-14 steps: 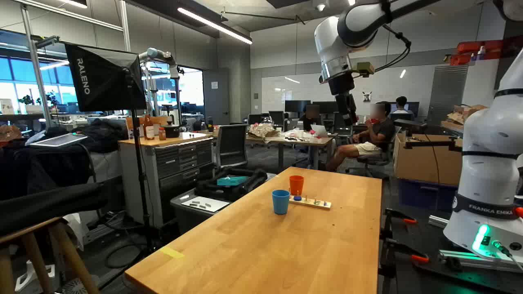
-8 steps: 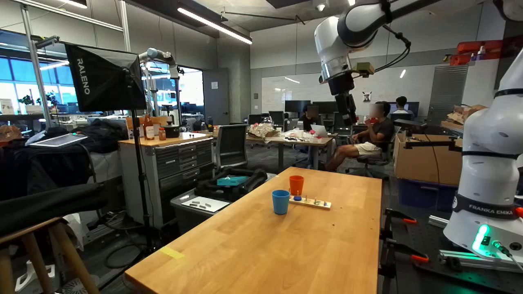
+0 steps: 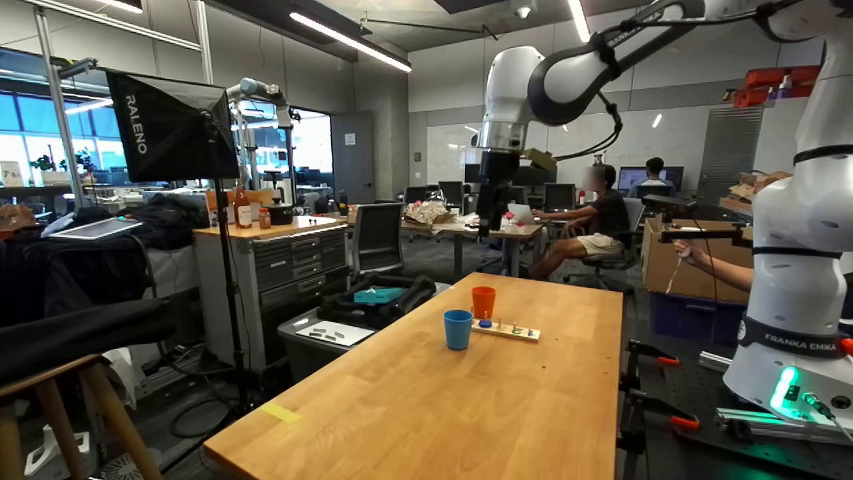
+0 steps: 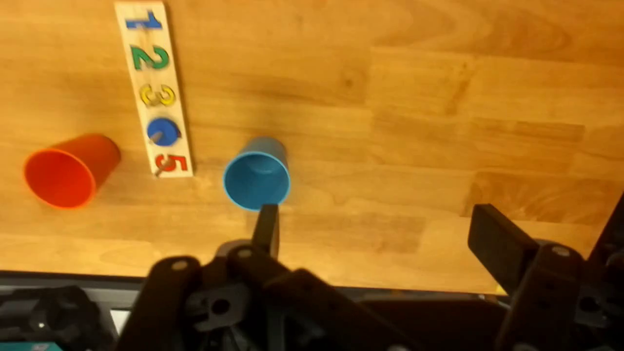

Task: Put the blue cup in the orange cup

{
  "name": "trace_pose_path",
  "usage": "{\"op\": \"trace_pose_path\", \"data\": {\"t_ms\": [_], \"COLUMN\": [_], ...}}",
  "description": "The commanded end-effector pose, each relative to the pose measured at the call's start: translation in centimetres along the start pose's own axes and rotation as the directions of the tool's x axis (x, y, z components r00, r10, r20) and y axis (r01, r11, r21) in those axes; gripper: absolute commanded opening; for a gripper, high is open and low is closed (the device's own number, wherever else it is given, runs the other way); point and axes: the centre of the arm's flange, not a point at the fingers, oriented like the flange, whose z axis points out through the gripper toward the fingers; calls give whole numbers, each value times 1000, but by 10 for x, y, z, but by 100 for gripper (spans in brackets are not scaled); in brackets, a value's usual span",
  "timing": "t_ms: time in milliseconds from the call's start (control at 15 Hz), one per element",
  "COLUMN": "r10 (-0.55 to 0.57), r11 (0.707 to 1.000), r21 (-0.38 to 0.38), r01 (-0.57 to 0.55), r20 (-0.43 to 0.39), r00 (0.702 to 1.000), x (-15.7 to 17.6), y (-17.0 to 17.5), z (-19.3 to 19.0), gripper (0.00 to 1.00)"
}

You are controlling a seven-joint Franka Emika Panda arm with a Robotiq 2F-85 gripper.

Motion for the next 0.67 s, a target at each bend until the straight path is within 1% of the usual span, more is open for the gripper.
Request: {"op": "trace_pose_path", "data": {"t_ms": [0,67,267,400,533,600], "r10": [-10,-15,-15,-14,-1,12], "r11": [1000,1000,1000,999,998,997], "r21": [7,1,-28,-47,-63,-71], "r01": [11,16,12,11,-2,-13], "r20": [-85,-96,-88,-66,-34,-10], "r00": [996,995,996,998,999,1000], "x": [72,86,126,141,148,145], "y": [-21,-22,-11,0,8,13], "z": [60,75,125,154,178,190], "gripper": [100,100,100,100,100,100]}}
